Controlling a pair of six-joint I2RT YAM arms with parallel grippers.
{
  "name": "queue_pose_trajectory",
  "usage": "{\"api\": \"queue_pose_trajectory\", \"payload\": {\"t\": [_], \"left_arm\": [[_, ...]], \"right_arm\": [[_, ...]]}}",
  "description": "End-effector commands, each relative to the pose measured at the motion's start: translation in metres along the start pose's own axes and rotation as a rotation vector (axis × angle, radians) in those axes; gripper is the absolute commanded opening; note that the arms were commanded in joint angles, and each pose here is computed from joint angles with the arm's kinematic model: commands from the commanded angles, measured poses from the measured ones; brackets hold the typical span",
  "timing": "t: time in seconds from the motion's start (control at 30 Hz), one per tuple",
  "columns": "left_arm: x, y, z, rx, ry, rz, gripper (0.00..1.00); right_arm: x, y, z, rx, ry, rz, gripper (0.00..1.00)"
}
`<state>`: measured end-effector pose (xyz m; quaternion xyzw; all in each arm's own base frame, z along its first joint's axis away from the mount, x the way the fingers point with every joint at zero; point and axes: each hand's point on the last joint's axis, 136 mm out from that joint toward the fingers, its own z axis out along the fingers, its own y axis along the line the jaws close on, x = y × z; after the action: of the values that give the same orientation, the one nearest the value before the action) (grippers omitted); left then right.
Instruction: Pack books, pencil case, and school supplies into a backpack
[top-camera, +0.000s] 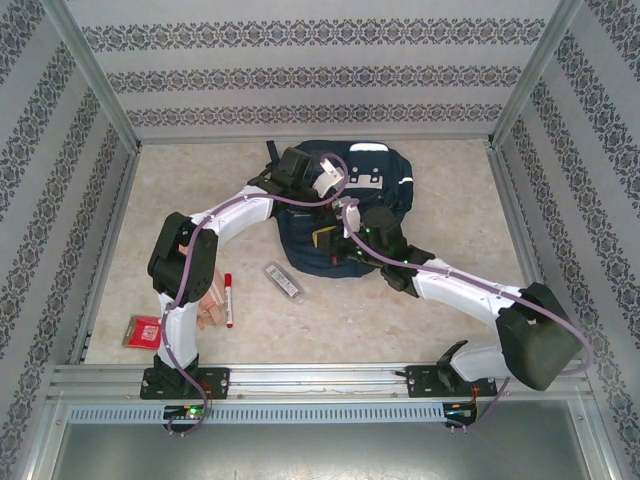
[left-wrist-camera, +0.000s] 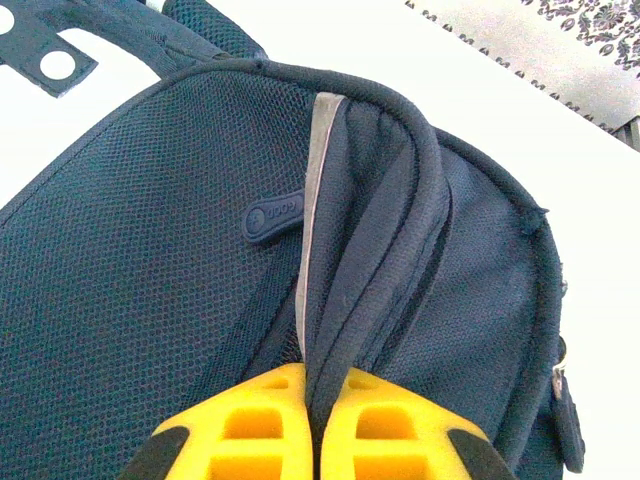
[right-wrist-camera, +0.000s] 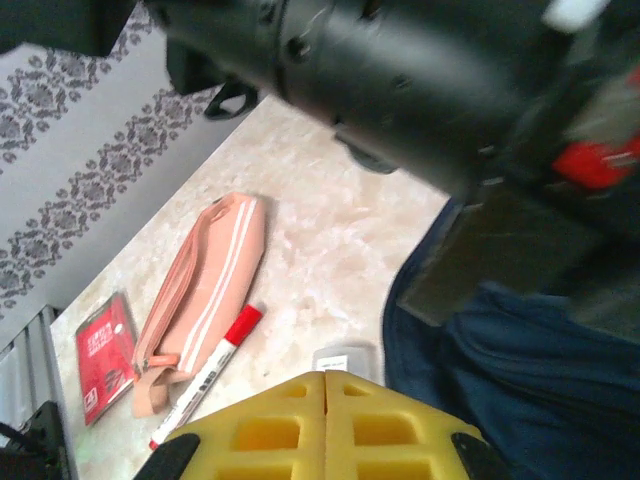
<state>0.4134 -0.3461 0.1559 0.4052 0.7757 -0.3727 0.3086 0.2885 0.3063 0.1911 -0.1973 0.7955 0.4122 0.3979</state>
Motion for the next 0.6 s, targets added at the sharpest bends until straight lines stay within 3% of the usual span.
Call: {"api": "queue_pose_trajectory", "payload": {"t": [0.0,0.1,0.2,0.37,0.47,0.57], "left_arm": [[-0.031,0.007,-0.006,-0.017,-0.089,0.034,0.0],[-0.033,0.005,-0.008,-0.01,-0.097,0.037,0.0],[-0.036,-0.001,-0.009,0.01,-0.112,0.048,0.0],[-0.036,-0.005,-0.01,0.023,-0.121,0.038,0.0],[-0.036,-0.006,-0.011,0.022,-0.126,0.035,0.0],[-0.035,-0.006,-0.011,0.021,-0.12,0.037,0.0]], "right_arm": [[-0.029,0.007,-0.01,0.017,-0.1,-0.019,0.03],[-0.034,-0.013,-0.034,0.122,-0.112,-0.002,0.25],[-0.039,-0.051,-0.07,0.268,-0.118,0.132,0.35],[-0.02,-0.09,-0.112,0.34,0.042,0.384,0.39],[-0.011,-0.067,-0.103,0.185,0.16,0.437,0.37],[0.001,-0.055,-0.09,0.213,0.231,0.392,0.39]]}}
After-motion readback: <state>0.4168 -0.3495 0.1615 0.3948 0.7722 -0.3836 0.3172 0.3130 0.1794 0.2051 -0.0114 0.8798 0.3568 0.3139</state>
